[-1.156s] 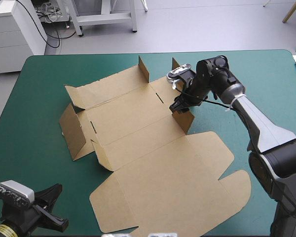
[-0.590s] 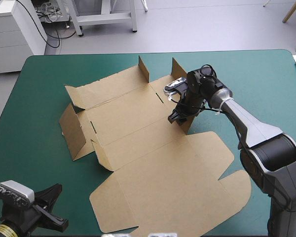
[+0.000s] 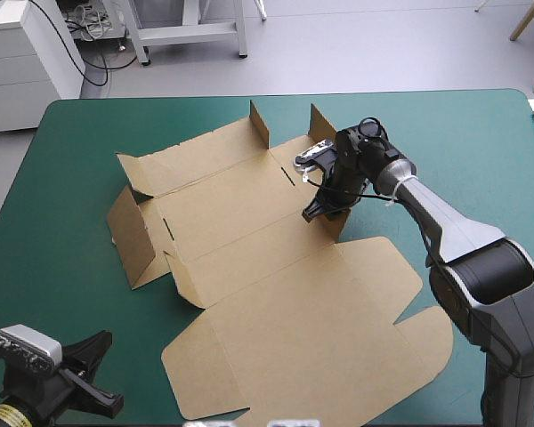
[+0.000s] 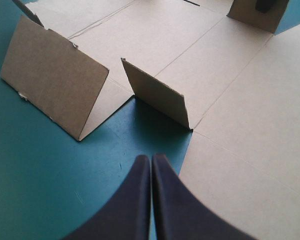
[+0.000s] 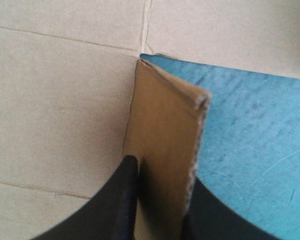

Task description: Fold the box

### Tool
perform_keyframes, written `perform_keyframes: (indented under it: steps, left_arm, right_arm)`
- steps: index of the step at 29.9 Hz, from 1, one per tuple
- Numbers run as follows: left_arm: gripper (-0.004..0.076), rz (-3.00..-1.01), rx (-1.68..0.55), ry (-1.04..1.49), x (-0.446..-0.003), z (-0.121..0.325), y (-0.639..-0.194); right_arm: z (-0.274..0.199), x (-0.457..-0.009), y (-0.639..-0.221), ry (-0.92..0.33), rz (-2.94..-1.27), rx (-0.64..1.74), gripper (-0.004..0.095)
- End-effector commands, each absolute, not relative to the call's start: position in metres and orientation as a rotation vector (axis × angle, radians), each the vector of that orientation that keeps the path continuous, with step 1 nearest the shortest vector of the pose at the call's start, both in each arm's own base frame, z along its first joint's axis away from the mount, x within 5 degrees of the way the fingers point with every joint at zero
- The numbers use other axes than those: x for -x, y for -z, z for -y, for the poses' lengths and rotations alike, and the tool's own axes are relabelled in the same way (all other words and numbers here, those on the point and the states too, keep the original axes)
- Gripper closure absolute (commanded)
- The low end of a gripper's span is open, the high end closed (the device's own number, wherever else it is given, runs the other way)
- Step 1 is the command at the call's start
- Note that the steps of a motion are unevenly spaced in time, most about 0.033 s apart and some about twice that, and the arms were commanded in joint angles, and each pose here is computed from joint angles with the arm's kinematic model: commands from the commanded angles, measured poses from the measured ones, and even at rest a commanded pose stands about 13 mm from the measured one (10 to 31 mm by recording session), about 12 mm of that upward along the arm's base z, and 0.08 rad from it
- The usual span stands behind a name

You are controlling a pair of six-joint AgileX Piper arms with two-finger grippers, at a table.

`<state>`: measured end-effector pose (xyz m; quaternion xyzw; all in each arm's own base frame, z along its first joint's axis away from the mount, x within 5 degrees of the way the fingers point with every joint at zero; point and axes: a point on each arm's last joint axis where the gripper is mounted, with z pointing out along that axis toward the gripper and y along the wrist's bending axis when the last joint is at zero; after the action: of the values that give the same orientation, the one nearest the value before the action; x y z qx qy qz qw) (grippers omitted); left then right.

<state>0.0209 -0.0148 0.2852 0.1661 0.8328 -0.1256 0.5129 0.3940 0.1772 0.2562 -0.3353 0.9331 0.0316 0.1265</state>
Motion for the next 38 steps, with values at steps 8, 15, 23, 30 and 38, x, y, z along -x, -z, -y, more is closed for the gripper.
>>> perform_keyframes:
  steps: [8,15,23,30,38]
  left_arm:
    - [0.0731,-1.929,-0.377,0.321,-0.024,0.016,-0.297]
    - [0.0731,-1.929,-0.377,0.321,-0.024,0.016,-0.297]
    - [0.0731,-1.929,-0.377,0.321,-0.024,0.016,-0.297]
    - [0.0731,-1.929,-0.377,0.321,-0.024,0.016,-0.297]
    - [0.0731,-1.929,-0.376,0.323,-0.024,0.016,-0.297]
  right_arm:
    - [-0.182,-0.386,-0.289,-0.070,-2.548,1.167,0.0929]
    - [-0.214,-0.369,-0.289,-0.042,-2.368,1.496,0.0929]
    - [-0.254,-0.343,-0.291,-0.015,-2.097,1.843,0.0930]
    - [-0.248,-0.363,-0.308,0.195,-1.995,1.853,0.0930]
    - [-0.242,-0.386,-0.329,0.188,-1.944,1.774,0.0930]
